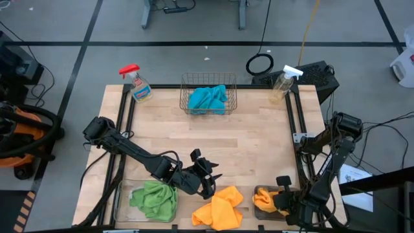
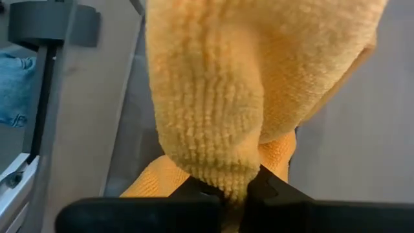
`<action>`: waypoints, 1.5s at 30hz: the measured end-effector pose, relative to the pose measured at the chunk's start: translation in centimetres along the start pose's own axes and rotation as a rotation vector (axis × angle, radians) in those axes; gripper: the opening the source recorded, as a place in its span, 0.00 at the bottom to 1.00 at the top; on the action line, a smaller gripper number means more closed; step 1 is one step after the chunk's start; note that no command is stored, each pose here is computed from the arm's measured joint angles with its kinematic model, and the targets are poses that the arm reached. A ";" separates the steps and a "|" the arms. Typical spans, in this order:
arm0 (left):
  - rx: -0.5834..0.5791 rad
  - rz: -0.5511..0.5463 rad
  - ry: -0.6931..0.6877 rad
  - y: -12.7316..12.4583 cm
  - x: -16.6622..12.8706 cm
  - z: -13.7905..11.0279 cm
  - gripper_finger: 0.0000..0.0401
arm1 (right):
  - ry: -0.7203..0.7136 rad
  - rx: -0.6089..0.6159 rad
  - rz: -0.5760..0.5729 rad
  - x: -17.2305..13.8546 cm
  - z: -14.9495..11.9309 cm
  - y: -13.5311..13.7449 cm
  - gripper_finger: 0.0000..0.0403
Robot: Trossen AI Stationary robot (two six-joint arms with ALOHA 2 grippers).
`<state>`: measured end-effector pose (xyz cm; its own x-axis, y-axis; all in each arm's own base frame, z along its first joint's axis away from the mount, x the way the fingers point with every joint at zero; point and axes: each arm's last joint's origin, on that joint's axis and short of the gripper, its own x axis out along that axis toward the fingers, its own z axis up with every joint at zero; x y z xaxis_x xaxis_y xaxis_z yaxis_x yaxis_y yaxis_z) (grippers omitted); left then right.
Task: Sort microfiber towel by color & place in baskets
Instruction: Put the top yellow microfiber cloth into the black bin
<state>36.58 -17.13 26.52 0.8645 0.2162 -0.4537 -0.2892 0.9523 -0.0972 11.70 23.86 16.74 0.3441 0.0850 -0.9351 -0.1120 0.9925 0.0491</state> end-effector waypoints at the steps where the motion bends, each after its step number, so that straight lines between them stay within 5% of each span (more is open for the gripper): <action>1: 0.000 0.000 0.000 0.0 0.0 0.0 0.48 | 0.002 0.007 -0.003 0.1 -0.1 -0.1 0.01; 10: 0.001 0.000 0.000 0.0 0.0 0.0 0.48 | -0.009 0.035 0.016 -1.0 0.7 0.6 0.16; 20: 0.002 -0.002 0.001 -0.1 -0.1 0.0 0.48 | 0.102 0.082 -0.021 -6.4 2.6 1.9 0.43; 25: 0.007 -0.010 0.002 -0.3 -0.3 -0.2 0.48 | -0.096 0.041 -0.049 -8.4 3.6 2.8 0.47; 29: 0.009 -0.014 0.002 -0.5 -0.4 -0.3 0.48 | -0.214 0.064 -0.066 -8.2 4.6 2.8 0.40; 36: 0.011 -0.019 0.003 -0.6 -0.5 -0.3 0.48 | -0.186 0.055 -0.113 -5.5 4.8 2.4 0.04; 45: 0.016 -0.027 0.004 -0.9 -0.7 -0.5 0.48 | -0.136 0.080 -0.081 -1.3 3.8 2.6 0.01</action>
<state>36.02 -18.26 26.51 0.8702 0.1894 -0.4548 -0.2591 0.9611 -0.0955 14.53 26.62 19.47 0.4725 0.0101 -0.8813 -0.0064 0.9999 0.0081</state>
